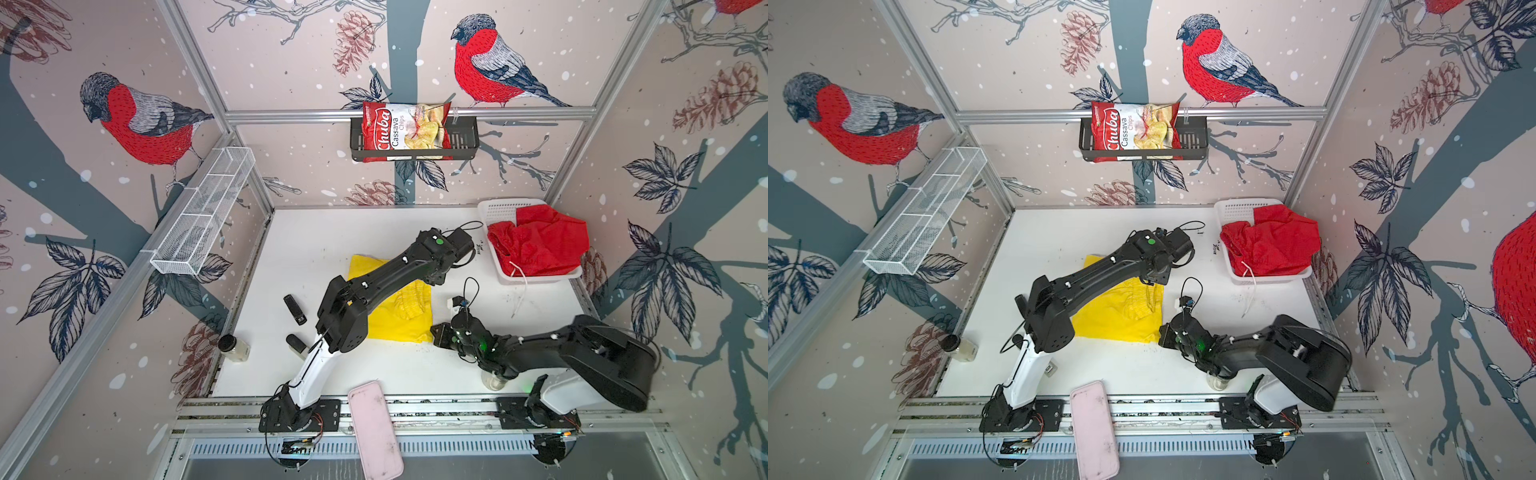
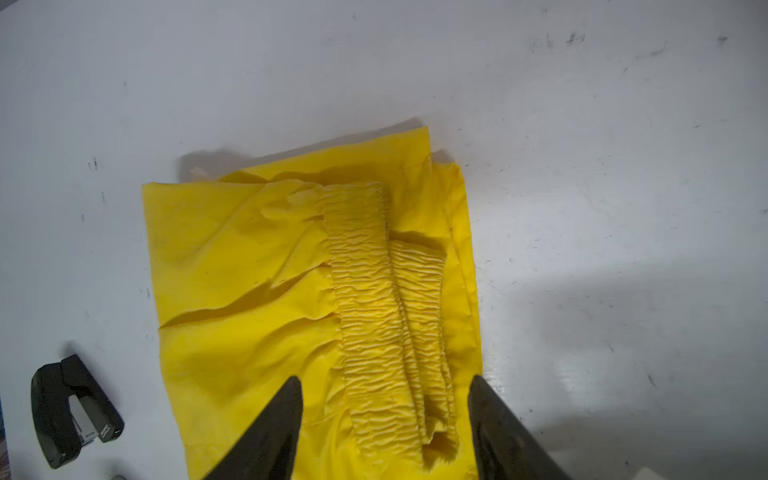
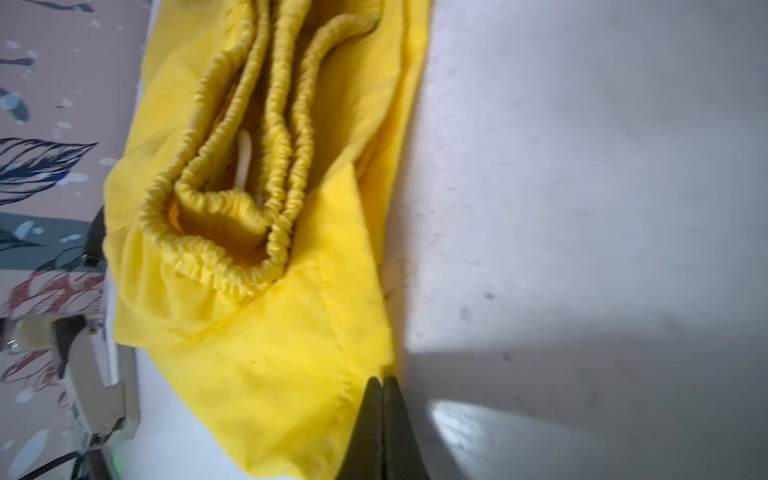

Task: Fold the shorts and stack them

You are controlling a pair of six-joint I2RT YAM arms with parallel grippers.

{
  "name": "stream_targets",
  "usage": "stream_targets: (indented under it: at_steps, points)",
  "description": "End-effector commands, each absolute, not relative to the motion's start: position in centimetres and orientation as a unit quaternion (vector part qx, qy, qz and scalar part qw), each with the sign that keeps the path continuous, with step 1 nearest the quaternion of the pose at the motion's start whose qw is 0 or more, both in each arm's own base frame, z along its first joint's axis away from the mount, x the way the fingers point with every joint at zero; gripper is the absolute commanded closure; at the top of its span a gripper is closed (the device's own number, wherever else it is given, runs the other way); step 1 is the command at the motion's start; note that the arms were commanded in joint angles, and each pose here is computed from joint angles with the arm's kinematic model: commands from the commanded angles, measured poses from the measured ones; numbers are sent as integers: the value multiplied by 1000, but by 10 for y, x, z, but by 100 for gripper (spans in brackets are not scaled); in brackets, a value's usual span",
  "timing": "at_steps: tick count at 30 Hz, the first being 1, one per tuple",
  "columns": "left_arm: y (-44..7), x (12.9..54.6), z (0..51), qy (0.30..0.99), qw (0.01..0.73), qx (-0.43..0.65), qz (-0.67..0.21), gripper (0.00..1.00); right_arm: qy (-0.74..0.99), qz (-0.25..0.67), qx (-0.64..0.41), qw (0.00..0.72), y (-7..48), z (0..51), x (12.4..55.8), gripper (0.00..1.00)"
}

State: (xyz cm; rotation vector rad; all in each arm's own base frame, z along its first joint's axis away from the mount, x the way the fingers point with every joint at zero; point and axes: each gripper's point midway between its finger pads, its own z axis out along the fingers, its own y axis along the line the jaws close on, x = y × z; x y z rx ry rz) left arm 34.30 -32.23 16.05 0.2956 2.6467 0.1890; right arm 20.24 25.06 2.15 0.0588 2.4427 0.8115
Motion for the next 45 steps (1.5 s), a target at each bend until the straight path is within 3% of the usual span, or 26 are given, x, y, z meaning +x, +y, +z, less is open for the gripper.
stream_targets:
  at_steps: [1, 5, 7, 9, 16, 19, 25, 30, 38, 45]
  points:
    - [-304, 346, 178, 962, 253, 95, 48, 42, 939, 197, 50, 278, 204, 14, 200, 97]
    - [-254, 347, 181, 964, 260, 49, 31, 49, 915, 231, 54, 327, 212, 73, 227, 82]
    - [-229, 345, 178, 964, 262, 30, 30, 49, 901, 248, 38, 353, 226, 101, 242, 62]
    - [-205, 341, 171, 965, 259, 12, 33, 48, 894, 257, 13, 366, 246, 122, 255, 50]
    - [-144, 331, 131, 973, 220, -56, -30, 46, 924, 213, -44, 315, 308, 106, 288, 28]
    - [-135, 330, 117, 972, 220, -66, -50, 45, 933, 204, -45, 292, 322, 85, 296, 32]
    - [-133, 322, 87, 973, 196, -90, -82, 45, 957, 161, -33, 240, 318, 29, 295, 56]
    - [-118, 295, 44, 977, 152, -131, -71, 42, 970, 98, -30, 221, 300, -1, 293, 68]
    - [-106, 282, 25, 975, 147, -150, -68, 50, 970, 87, -36, 225, 296, -5, 300, 71]
    - [-113, 278, 19, 972, 144, -160, -94, 44, 955, 128, -52, 264, 324, 18, 305, 72]
